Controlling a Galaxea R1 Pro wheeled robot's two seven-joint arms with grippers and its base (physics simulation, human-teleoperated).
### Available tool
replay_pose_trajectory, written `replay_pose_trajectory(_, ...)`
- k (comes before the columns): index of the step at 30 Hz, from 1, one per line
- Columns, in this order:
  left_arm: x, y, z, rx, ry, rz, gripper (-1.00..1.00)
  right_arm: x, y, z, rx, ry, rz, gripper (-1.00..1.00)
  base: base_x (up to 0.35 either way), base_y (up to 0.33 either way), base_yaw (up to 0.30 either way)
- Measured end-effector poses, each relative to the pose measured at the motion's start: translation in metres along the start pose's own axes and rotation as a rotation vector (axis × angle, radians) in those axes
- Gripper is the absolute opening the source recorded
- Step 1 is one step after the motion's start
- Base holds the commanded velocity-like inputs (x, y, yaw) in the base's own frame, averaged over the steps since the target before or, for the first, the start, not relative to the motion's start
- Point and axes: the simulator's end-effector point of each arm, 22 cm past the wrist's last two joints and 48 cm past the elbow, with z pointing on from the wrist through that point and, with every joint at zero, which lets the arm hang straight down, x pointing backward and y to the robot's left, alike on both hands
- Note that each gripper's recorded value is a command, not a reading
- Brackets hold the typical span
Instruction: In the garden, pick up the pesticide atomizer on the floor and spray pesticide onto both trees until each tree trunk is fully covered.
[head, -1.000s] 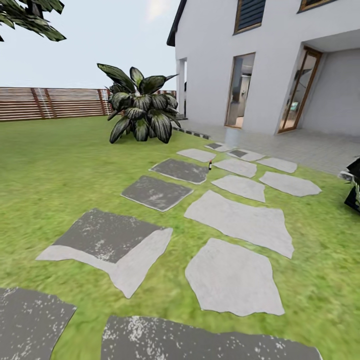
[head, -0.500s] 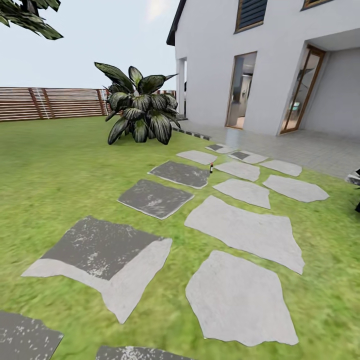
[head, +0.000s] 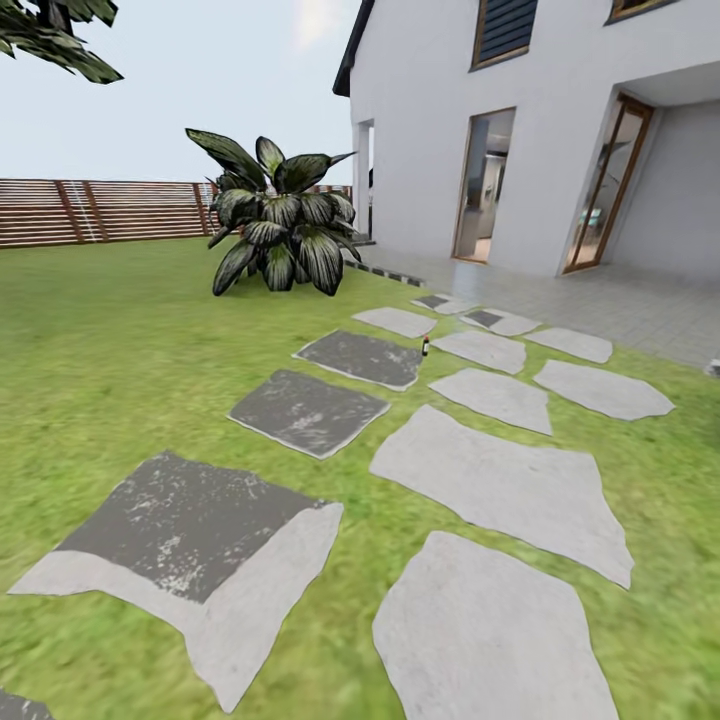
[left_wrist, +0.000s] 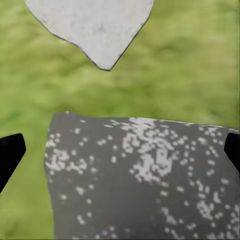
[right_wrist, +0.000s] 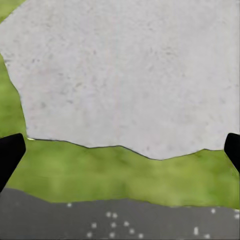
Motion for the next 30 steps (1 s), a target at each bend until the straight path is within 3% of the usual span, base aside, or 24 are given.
replay_pose_trajectory(6,-0.0001,0.0000,0.0001,0.000,0.000,0.000,1.00,0.0000,-0.0002,-0.0001,0.000,0.000,0.000,1.00,0.339,0.000,-0.038)
replay_pose_trajectory(22,-0.0002,-0.0001,0.0001,0.000,0.000,0.000,1.00,-0.0002,-0.0003,0.0000,0.001,-0.001,0.001,1.00,0.339,0.000,-0.268)
replay_pose_trajectory(30,-0.0001,0.0000,0.0001,0.000,0.000,0.000,1.00,-0.0002,-0.0002,0.0000,0.001,-0.001,0.001,1.00,0.339,0.000,-0.041)
